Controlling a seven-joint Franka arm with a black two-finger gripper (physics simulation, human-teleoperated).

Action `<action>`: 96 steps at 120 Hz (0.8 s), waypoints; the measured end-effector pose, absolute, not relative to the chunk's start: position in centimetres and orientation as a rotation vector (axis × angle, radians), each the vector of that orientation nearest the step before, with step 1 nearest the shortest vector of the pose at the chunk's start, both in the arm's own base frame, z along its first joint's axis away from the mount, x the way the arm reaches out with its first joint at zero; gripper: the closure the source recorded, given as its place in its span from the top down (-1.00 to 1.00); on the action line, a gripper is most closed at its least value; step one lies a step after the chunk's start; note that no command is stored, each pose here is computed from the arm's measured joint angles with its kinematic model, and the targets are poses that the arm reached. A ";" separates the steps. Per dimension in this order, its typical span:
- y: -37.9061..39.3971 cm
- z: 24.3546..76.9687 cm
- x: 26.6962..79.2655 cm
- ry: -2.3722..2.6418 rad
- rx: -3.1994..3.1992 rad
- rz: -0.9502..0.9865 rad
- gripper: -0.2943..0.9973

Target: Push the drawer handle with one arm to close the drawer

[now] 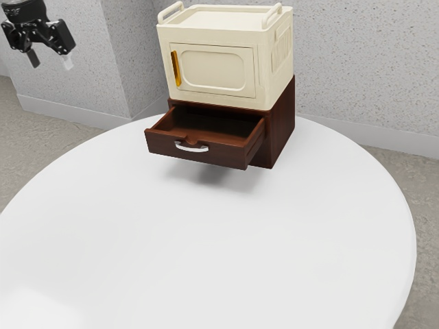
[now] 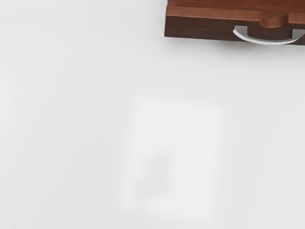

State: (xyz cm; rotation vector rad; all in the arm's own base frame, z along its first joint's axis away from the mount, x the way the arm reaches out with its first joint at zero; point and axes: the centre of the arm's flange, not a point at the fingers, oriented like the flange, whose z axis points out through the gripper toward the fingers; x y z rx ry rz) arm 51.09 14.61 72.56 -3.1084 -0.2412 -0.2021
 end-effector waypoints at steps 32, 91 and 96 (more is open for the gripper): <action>16.6 78.4 47.5 -0.302 -3.084 -0.387 0.52; 6.2 68.6 36.1 -0.015 -3.223 -0.175 0.51; 5.4 65.2 34.2 -0.023 -3.215 -0.125 0.51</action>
